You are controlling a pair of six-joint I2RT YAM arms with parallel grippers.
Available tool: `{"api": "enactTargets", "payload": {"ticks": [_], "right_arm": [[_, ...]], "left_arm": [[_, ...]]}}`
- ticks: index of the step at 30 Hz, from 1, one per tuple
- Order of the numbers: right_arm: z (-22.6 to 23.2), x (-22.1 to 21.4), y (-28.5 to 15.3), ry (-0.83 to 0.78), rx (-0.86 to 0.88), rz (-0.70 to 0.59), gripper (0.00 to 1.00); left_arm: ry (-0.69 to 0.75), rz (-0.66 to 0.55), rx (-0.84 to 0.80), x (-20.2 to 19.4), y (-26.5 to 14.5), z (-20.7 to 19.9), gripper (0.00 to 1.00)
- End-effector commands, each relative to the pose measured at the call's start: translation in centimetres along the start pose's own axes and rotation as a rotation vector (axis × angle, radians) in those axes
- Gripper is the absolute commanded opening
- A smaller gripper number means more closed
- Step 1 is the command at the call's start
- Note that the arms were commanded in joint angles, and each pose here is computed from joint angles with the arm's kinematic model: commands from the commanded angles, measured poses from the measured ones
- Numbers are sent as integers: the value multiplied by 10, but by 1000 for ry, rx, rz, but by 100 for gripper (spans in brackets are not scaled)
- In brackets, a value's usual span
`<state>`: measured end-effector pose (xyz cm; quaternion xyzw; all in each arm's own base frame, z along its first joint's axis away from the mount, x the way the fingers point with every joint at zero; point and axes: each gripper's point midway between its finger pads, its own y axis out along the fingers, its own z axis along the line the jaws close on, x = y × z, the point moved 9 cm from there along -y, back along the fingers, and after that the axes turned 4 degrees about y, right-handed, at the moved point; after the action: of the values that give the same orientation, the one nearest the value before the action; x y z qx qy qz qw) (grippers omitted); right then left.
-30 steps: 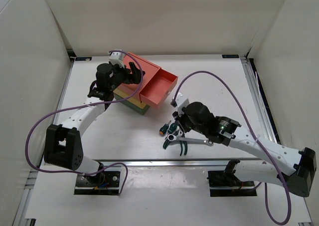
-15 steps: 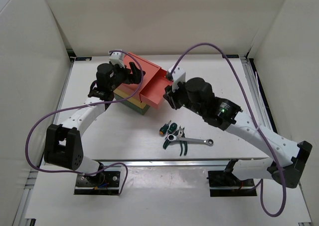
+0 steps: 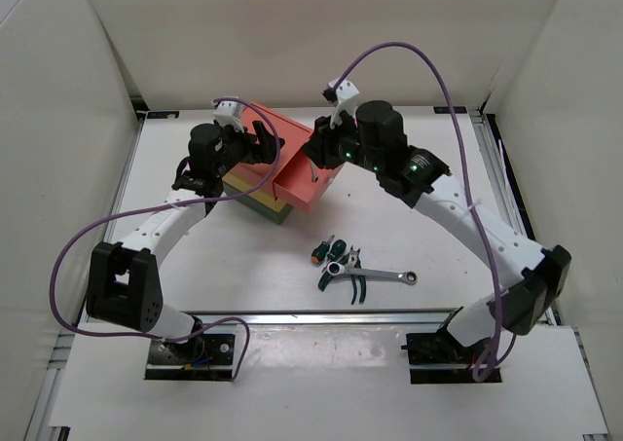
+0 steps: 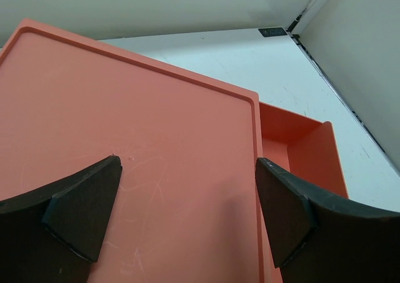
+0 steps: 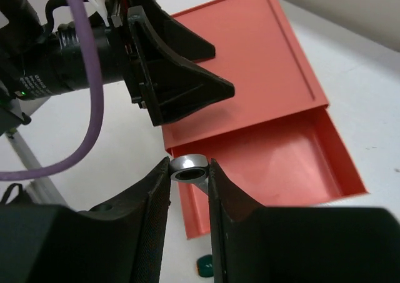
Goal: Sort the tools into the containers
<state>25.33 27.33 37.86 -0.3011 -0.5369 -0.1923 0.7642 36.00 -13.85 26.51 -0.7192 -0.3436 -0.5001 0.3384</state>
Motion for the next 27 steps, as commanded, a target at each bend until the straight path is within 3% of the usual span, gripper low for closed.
{"api": "enactTargets", "payload": {"ticks": [1,16,18,27], "right_arm": [[10,21,10,86,109,-48,0],[-35,16,33,339,-22,17,0],[-41,16,35,348,-24,20,13],[-53,2,50,425,-41,101,17]], "left_arm": [[-118,202,39,-46,-4,4,99],[-123,198,54,-46,2,9,99],[-123,203,56,-47,2,10,99],[-125,195,68,-42,4,15,99]]}}
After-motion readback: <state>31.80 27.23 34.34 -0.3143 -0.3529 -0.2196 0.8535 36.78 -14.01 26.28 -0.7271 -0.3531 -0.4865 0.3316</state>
